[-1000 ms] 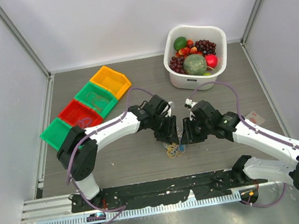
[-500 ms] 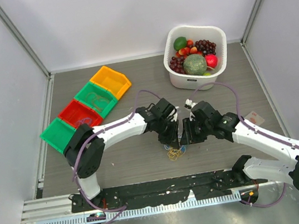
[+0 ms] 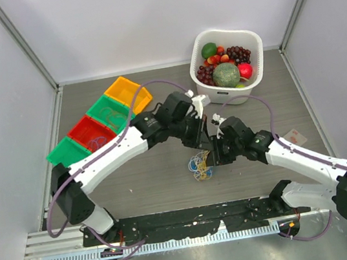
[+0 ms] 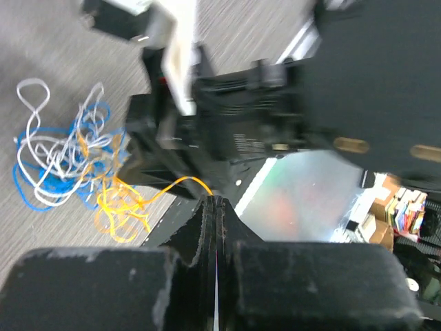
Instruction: Untangle the cables
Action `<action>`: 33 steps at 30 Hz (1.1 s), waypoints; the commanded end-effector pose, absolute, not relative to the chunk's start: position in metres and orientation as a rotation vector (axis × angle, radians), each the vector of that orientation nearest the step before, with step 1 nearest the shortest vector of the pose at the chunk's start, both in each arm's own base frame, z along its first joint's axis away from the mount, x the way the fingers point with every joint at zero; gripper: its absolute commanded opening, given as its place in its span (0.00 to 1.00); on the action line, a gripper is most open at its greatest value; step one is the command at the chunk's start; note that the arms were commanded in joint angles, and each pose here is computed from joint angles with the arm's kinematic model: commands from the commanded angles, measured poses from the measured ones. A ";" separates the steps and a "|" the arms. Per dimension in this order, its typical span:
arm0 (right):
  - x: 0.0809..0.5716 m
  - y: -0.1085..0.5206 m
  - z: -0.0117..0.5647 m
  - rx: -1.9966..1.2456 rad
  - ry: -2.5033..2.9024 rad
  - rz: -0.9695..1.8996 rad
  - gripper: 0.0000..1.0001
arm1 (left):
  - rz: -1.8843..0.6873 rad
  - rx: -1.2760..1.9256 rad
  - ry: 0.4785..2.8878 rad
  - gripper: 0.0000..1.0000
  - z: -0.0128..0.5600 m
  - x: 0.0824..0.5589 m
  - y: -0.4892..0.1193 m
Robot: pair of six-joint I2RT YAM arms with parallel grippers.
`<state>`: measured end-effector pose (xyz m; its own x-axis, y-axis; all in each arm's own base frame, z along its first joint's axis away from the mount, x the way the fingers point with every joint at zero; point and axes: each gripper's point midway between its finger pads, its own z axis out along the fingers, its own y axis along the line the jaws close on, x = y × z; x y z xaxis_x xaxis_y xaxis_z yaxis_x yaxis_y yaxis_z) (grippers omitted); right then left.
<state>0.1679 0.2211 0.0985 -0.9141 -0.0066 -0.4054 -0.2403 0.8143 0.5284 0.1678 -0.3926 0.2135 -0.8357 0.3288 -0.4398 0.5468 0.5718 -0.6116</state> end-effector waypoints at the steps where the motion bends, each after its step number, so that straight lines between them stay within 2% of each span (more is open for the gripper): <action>1: 0.194 0.221 0.088 -0.091 2.557 0.757 0.29 | -1.224 0.753 2.250 0.00 0.307 0.169 -0.392; 7: 0.196 0.193 0.050 0.063 2.653 0.606 0.27 | -1.084 0.547 1.875 0.00 0.429 0.199 -0.349; 11: 0.197 0.186 0.045 0.096 2.661 0.594 0.27 | -1.082 0.435 1.674 0.00 0.501 0.199 -0.317; 15: 0.201 0.180 0.048 0.085 2.669 0.579 0.32 | -1.136 0.367 1.515 0.00 0.566 0.190 -0.299; 19: 0.213 0.179 0.086 -0.069 2.585 0.556 0.41 | -1.159 0.352 1.476 0.00 0.591 0.189 -0.299; 22: 0.218 0.181 0.117 -0.143 2.498 0.585 0.48 | -1.053 0.282 1.620 0.00 0.557 0.210 -0.300; 23: 0.217 0.183 0.122 -0.158 2.497 0.601 0.48 | -1.005 0.262 1.697 0.08 0.536 0.217 -0.299; 25: 0.211 0.188 0.126 -0.176 2.516 0.643 0.48 | -0.909 0.236 1.870 0.33 0.487 0.230 -0.296; 27: 0.205 0.193 0.128 -0.182 2.531 0.692 0.49 | -0.824 0.291 2.034 0.48 0.430 0.234 -0.296; 28: 0.201 0.197 0.128 -0.195 2.534 0.734 0.48 | -0.779 0.309 2.099 0.52 0.405 0.233 -0.291; 31: 0.192 0.209 0.135 -0.243 2.498 0.860 0.49 | -0.707 0.351 2.258 0.54 0.325 0.222 -0.281; 33: 0.183 0.217 0.137 -0.291 2.485 0.948 0.50 | -0.717 0.353 2.343 0.60 0.274 0.209 -0.276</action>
<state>0.2004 0.2002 0.1227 -0.8728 0.0146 -0.4878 -0.2562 0.8371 0.4833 0.2396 -0.3013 0.3644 -0.6198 -0.0384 -0.7838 0.4776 0.7741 -0.4156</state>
